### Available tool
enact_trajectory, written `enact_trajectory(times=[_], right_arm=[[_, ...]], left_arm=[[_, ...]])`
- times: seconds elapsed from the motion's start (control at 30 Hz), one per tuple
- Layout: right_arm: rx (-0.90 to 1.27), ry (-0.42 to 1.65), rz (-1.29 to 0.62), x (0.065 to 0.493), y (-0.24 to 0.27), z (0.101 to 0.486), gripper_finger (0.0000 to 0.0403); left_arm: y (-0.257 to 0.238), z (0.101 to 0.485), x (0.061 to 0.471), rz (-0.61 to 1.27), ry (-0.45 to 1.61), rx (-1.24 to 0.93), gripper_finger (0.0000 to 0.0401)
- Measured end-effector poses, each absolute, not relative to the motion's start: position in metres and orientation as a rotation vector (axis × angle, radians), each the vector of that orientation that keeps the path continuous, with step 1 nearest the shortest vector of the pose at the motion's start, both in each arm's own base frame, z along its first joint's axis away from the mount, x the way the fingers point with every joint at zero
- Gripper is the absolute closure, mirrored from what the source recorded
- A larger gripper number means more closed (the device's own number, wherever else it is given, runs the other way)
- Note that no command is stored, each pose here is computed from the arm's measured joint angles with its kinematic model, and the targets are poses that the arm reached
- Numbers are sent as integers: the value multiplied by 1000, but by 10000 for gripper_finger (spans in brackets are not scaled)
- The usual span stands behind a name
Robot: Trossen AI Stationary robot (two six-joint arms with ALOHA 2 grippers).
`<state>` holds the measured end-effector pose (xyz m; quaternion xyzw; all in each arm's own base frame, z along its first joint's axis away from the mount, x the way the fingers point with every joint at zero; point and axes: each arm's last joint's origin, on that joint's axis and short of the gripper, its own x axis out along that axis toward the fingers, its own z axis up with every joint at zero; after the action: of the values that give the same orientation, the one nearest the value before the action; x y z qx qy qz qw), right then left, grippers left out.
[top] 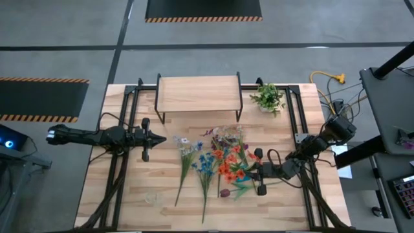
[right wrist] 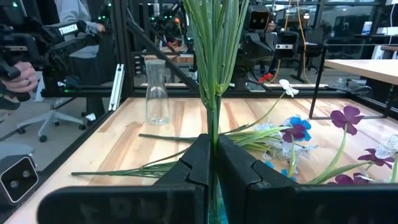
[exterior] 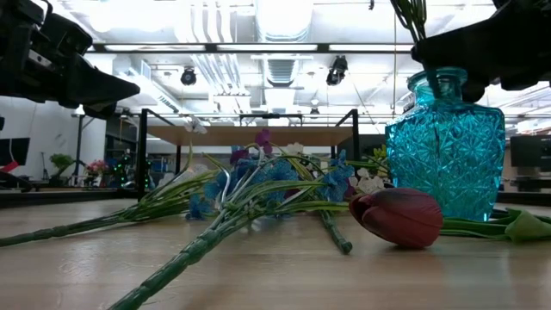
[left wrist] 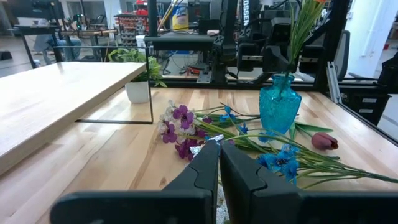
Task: Pick and place flowers into a vace then onto a shelf
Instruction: Put the orange flowers into the blue vase, then put the right white flowers into the blue vase
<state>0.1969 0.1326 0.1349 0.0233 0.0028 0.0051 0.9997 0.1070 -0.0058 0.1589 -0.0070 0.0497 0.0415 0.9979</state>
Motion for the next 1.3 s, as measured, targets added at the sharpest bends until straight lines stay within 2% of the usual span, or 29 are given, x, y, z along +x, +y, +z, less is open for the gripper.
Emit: enact_trajectory(times=[0.13,0.47,0.63,0.87,1.1,1.3], right_arm=[[56,-5,10,197,132,138,369],[76,-18,16,196,133,142,232],[48,-53,43,190,137,152,187],[18,3,87,177,138,168,176],[77,187,67,165,129,187,179],[90,337,104,162,140,225,180]], left_arm=[[-6,159,107,83,99,-14,401],[-6,159,107,83,99,-14,401],[-6,159,107,83,100,-14,401],[-6,159,107,83,100,-14,401],[-6,159,107,83,99,-14,401],[-6,159,107,83,100,-14,401]])
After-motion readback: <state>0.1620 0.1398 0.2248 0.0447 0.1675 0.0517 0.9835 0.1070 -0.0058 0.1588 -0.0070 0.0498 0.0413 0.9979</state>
